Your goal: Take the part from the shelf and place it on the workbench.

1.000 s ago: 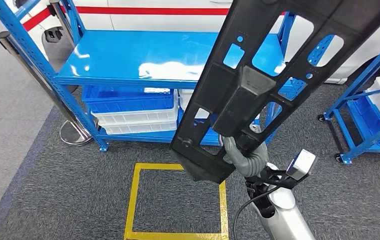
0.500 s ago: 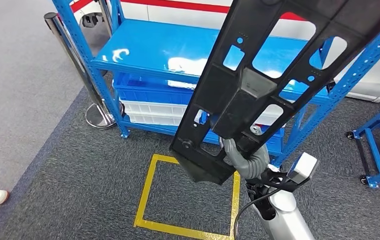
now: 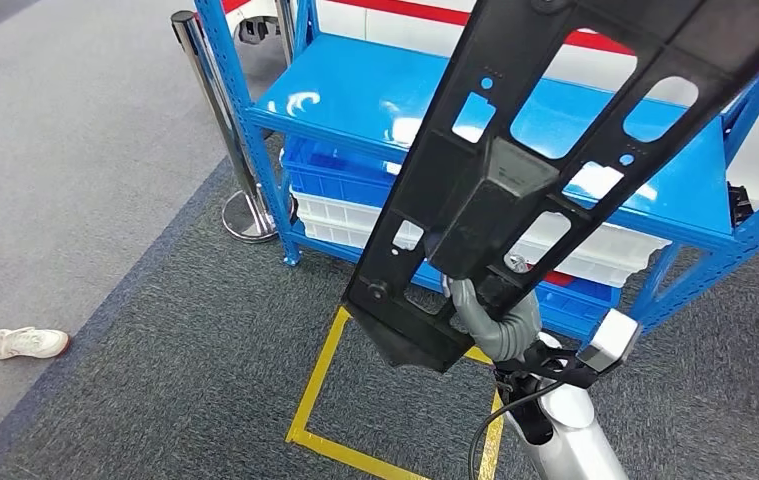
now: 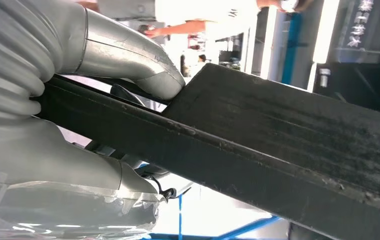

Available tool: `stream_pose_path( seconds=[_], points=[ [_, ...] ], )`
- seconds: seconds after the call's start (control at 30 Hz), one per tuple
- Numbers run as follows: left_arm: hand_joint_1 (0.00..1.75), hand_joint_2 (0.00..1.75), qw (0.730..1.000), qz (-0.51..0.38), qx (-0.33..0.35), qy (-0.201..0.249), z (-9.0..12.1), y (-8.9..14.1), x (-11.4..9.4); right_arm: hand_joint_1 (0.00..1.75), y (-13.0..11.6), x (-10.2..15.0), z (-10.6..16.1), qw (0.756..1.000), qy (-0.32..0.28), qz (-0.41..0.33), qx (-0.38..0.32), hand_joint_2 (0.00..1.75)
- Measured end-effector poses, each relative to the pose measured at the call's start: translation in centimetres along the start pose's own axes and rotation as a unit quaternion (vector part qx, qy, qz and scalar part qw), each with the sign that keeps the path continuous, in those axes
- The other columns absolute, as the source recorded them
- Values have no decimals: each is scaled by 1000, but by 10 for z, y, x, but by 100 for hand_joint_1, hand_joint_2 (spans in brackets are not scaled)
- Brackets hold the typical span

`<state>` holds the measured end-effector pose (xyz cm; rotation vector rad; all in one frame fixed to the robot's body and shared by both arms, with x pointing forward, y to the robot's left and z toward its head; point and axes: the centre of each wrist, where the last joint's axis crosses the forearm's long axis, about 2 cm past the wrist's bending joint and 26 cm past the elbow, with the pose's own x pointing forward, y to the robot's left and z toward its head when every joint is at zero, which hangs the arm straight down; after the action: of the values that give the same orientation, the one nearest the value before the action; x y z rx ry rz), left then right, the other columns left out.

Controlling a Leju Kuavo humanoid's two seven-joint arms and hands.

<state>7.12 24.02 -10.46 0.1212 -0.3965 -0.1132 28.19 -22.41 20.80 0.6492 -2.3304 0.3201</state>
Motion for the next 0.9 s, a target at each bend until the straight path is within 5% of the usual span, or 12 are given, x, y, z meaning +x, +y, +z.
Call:
stream_pose_path(
  seconds=[0.9],
  points=[
    [0,0,1000,-2,3,23,2,0,-8,175,0,6,4,1000,-3,6,-8,175]
  ],
)
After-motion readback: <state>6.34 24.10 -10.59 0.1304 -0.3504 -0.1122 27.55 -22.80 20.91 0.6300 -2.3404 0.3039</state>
